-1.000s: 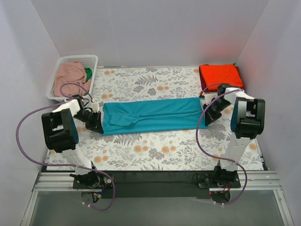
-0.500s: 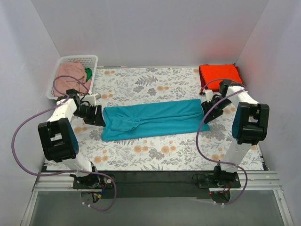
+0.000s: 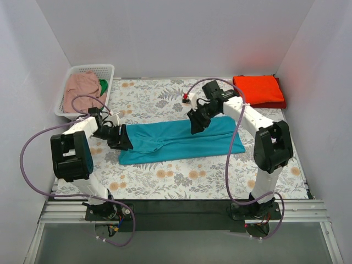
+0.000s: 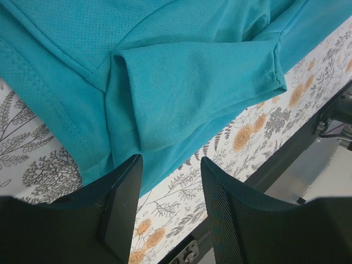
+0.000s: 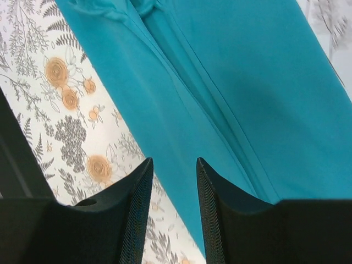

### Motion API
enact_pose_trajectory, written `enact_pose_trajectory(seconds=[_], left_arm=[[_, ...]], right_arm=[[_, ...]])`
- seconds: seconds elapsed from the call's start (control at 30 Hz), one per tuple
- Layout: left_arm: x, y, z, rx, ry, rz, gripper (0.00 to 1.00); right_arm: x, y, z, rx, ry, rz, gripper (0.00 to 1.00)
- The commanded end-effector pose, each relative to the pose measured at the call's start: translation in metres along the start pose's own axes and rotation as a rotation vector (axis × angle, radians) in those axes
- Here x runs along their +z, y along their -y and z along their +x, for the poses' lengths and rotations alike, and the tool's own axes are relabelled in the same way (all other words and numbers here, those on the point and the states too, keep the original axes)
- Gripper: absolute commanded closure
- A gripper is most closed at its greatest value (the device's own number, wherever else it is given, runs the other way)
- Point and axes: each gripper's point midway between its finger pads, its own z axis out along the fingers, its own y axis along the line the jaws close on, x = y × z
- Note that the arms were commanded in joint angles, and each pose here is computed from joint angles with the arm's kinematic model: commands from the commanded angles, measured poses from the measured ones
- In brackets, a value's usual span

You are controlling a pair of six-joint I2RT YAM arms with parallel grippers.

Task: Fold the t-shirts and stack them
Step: Fold the tshirt

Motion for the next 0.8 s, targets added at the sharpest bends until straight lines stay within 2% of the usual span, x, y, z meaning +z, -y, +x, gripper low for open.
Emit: enact_pose_trajectory(seconds=[0.0, 0.27, 0.53, 0.63, 0.73, 0.77], left_arm=[[0.013, 0.002, -0.006, -0.032, 0.011, 0.018, 0.55], [0.027, -0.007, 0.004, -0.074, -0.029, -0.005, 0.56], [0.024, -0.019, 0.008, -0.079, -0.051, -0.091, 0.57], [0.026, -0.017, 0.009, -0.091, -0.056, -0.076, 0.56], [0.025, -0.008, 0.001, -0.085, -0.038, -0.037, 0.61], [0.025, -0.002, -0.001, -0.082, -0.035, -0.011, 0.67]], right_arm=[[0.024, -0.016, -0.033, -0.071, 0.051, -0.032, 0.57], [0.063, -0.046, -0.04, -0.109, 0.034, -0.099, 0.57], [0.062, -0.046, -0.021, -0.119, 0.0, -0.08, 0.58], [0.06, -0.046, -0.015, -0.123, -0.01, -0.071, 0.58], [0.059, -0.045, -0.01, -0.126, -0.02, -0.059, 0.59], [0.06, -0.045, -0.004, -0.12, -0.032, -0.059, 0.59]])
